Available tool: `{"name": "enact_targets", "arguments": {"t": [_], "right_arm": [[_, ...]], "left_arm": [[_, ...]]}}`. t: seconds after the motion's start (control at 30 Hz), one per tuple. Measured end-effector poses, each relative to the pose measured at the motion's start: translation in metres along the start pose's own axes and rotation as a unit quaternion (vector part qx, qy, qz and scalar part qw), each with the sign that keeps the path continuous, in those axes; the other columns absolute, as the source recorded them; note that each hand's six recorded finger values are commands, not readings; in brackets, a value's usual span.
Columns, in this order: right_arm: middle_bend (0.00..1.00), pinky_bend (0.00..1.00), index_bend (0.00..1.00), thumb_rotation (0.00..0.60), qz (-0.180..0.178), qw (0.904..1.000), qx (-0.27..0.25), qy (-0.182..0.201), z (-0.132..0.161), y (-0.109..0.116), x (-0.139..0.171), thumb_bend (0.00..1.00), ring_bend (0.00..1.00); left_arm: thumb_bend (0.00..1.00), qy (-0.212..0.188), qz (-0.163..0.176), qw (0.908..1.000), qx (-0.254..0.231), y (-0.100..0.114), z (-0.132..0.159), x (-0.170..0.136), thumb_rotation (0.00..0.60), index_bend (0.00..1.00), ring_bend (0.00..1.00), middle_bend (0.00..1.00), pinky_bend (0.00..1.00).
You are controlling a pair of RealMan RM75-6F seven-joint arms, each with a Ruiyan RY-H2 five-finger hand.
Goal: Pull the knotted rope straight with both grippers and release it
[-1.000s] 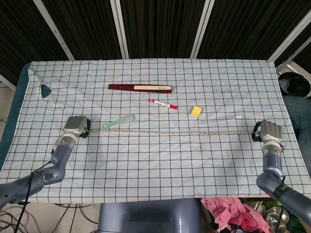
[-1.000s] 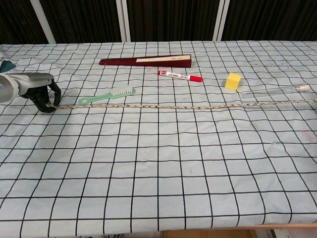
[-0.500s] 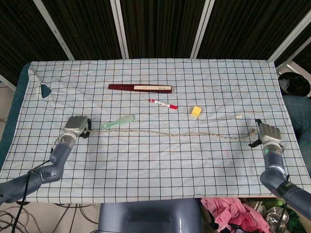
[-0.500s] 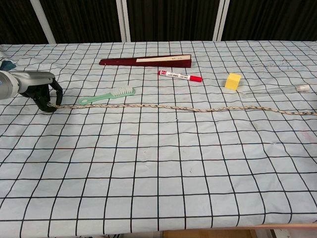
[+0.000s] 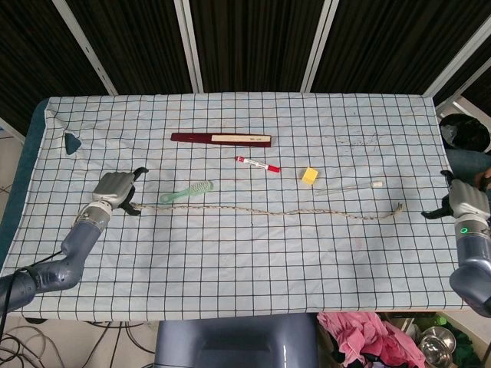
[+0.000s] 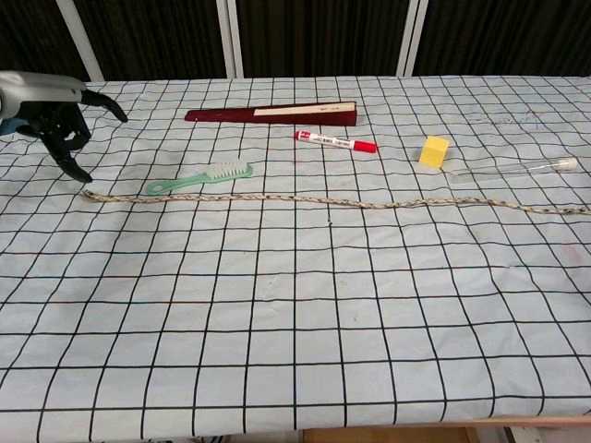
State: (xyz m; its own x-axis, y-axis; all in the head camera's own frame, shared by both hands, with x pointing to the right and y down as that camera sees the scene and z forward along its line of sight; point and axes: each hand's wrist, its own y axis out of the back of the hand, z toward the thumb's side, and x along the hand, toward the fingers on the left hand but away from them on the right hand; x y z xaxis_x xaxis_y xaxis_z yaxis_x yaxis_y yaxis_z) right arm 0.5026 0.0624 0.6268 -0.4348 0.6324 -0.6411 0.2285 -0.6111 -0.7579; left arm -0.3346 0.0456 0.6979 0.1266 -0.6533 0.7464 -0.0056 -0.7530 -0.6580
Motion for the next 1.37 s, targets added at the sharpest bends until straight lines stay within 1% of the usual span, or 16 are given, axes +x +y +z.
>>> {"name": "enact_targets", "arguments": {"t": [0.03, 0.07, 0.1, 0.17, 0.2, 0.3, 0.43, 0.47, 0.5, 0.6, 0.7, 0.83, 0.9, 1.07, 1.27, 1.37], "right_arm": [[0.52, 0.67, 0.07, 0.600, -0.012, 0.9999, -0.001, 0.000, -0.002, 0.006, 0.003, 0.05, 0.67], [0.41, 0.57, 0.06, 0.600, -0.021, 0.9998, -0.002, 0.000, -0.004, 0.011, 0.006, 0.05, 0.57], [0.35, 0.50, 0.06, 0.600, -0.031, 0.9995, -0.004, 0.001, -0.005, 0.015, 0.010, 0.05, 0.50], [0.22, 0.31, 0.06, 0.600, -0.056, 0.9984, -0.009, 0.006, -0.007, 0.024, 0.020, 0.05, 0.35], [0.19, 0.27, 0.06, 0.600, -0.067, 0.9976, -0.010, 0.010, -0.007, 0.027, 0.025, 0.05, 0.31], [0.11, 0.23, 0.06, 0.600, -0.105, 0.9940, -0.008, 0.029, -0.010, 0.035, 0.042, 0.05, 0.21], [0.09, 0.21, 0.06, 0.600, -0.152, 0.9857, 0.008, 0.073, -0.014, 0.033, 0.076, 0.05, 0.19], [0.09, 0.21, 0.06, 0.600, -0.157, 0.9844, 0.011, 0.079, -0.015, 0.032, 0.081, 0.05, 0.19], [0.09, 0.21, 0.06, 0.600, -0.165, 0.9822, 0.016, 0.089, -0.016, 0.030, 0.089, 0.05, 0.19], [0.08, 0.21, 0.06, 0.600, -0.186, 0.9741, 0.034, 0.124, -0.019, 0.019, 0.116, 0.05, 0.18], [0.08, 0.20, 0.06, 0.600, -0.188, 0.9671, 0.045, 0.165, -0.019, 0.001, 0.143, 0.05, 0.17], [0.08, 0.20, 0.06, 0.600, -0.169, 0.9610, 0.045, 0.215, -0.019, -0.034, 0.177, 0.05, 0.17], [0.08, 0.20, 0.06, 0.600, -0.165, 0.9584, 0.041, 0.230, -0.018, -0.046, 0.189, 0.05, 0.17], [0.08, 0.20, 0.06, 0.600, -0.151, 0.9517, 0.036, 0.265, -0.011, -0.067, 0.208, 0.05, 0.17], [0.08, 0.20, 0.06, 0.600, -0.145, 0.9516, 0.042, 0.268, -0.009, -0.075, 0.208, 0.05, 0.17], [0.08, 0.20, 0.06, 0.600, -0.148, 0.9504, 0.044, 0.270, -0.008, -0.075, 0.206, 0.05, 0.17]], "left_arm": [[0.00, -0.002, 0.005, 1.0000, -0.001, 0.004, 0.002, -0.005, 0.600, 0.12, 0.48, 0.48, 0.57], [0.00, -0.004, 0.011, 0.9999, -0.002, 0.009, 0.004, -0.010, 0.600, 0.13, 0.41, 0.41, 0.49], [0.00, -0.006, 0.022, 0.9997, -0.005, 0.015, 0.007, -0.017, 0.600, 0.13, 0.33, 0.34, 0.42], [0.00, -0.005, 0.045, 0.9990, -0.008, 0.024, 0.008, -0.029, 0.600, 0.13, 0.21, 0.24, 0.32], [0.00, -0.002, 0.064, 0.9979, -0.007, 0.031, 0.007, -0.037, 0.600, 0.13, 0.17, 0.21, 0.29], [0.00, 0.011, 0.113, 0.9935, 0.000, 0.043, 0.000, -0.064, 0.600, 0.13, 0.10, 0.15, 0.22], [0.00, 0.036, 0.166, 0.9854, 0.012, 0.045, -0.016, -0.111, 0.600, 0.13, 0.05, 0.12, 0.09], [0.00, 0.041, 0.176, 0.9834, 0.013, 0.044, -0.020, -0.123, 0.600, 0.13, 0.03, 0.10, 0.05], [0.00, 0.049, 0.193, 0.9799, 0.015, 0.042, -0.028, -0.142, 0.600, 0.13, 0.01, 0.09, 0.01], [0.00, 0.060, 0.216, 0.9744, 0.017, 0.033, -0.043, -0.177, 0.600, 0.13, 0.00, 0.08, 0.00], [0.00, 0.069, 0.222, 0.9725, 0.008, 0.013, -0.062, -0.216, 0.600, 0.13, 0.00, 0.08, 0.00], [0.00, 0.072, 0.206, 0.9759, -0.004, -0.016, -0.081, -0.256, 0.600, 0.13, 0.00, 0.07, 0.00], [0.00, 0.060, 0.205, 0.9769, -0.001, -0.023, -0.085, -0.264, 0.600, 0.13, 0.00, 0.06, 0.00], [0.00, 0.024, 0.203, 0.9789, -0.007, -0.032, -0.085, -0.264, 0.600, 0.13, 0.00, 0.06, 0.00], [0.00, 0.024, 0.197, 0.9802, 0.006, -0.041, -0.085, -0.261, 0.600, 0.13, 0.00, 0.06, 0.00], [0.00, 0.025, 0.203, 0.9788, 0.004, -0.039, -0.085, -0.261, 0.600, 0.13, 0.00, 0.06, 0.00]]}}
